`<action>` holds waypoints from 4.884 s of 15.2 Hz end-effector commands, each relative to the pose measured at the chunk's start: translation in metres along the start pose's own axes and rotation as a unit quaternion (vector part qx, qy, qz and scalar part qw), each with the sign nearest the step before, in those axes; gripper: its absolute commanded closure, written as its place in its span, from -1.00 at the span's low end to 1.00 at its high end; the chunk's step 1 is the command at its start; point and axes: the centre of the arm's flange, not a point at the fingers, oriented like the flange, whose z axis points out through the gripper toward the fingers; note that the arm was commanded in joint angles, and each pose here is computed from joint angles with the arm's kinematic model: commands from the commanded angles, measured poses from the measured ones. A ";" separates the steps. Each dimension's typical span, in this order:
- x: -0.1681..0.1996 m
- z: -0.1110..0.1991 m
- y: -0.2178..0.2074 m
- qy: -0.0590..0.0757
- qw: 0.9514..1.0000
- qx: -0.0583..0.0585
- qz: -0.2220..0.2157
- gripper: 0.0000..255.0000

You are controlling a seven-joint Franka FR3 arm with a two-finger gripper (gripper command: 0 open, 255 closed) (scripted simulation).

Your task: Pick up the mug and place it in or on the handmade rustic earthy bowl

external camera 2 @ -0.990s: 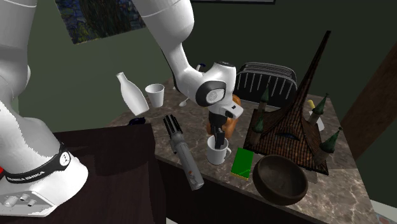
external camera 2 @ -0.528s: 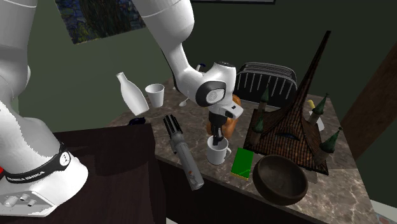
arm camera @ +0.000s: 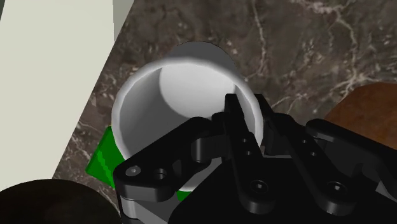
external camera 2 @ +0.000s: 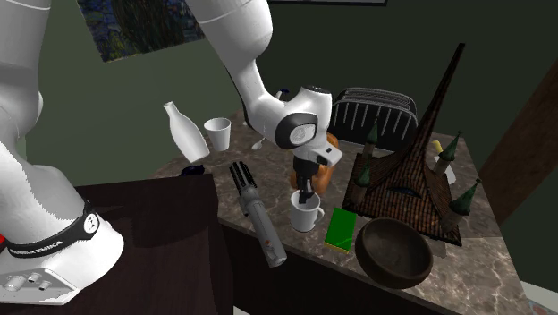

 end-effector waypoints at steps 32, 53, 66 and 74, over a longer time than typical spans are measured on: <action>-0.009 -0.169 0.012 0.000 1.000 0.000 0.000 1.00; 0.188 -0.186 0.189 0.000 1.000 0.000 0.000 1.00; 0.192 -0.118 0.184 0.000 1.000 0.000 0.000 1.00; 0.193 -0.097 0.183 0.000 1.000 0.000 0.000 1.00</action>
